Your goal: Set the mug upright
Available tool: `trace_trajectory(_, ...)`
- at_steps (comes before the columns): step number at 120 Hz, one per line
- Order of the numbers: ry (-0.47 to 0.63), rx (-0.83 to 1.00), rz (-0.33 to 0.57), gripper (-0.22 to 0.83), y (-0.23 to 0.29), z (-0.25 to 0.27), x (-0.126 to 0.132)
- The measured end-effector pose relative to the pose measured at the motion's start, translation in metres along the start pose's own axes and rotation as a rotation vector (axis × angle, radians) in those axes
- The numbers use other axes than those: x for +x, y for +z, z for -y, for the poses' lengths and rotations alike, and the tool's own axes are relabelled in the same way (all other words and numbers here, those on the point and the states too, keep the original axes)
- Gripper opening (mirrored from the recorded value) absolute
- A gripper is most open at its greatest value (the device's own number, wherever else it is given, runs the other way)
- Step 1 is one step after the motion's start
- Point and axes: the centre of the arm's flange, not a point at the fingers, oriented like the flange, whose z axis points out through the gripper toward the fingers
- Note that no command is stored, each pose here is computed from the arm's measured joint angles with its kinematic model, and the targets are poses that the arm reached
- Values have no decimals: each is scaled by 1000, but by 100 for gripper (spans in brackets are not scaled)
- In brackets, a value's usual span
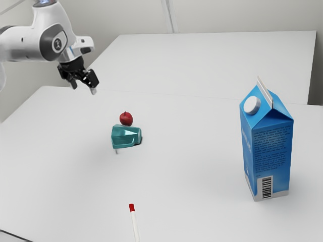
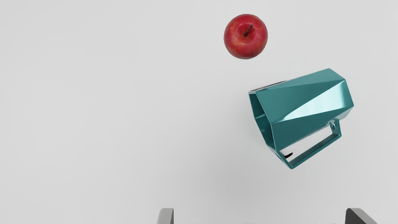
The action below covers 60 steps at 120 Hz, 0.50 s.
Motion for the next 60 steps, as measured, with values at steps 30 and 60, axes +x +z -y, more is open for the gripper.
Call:
trace_trajectory(30,-155,-235,61,62,86,47,-4)
trace_trajectory(60,-233,-471,49,62,157,42,3)
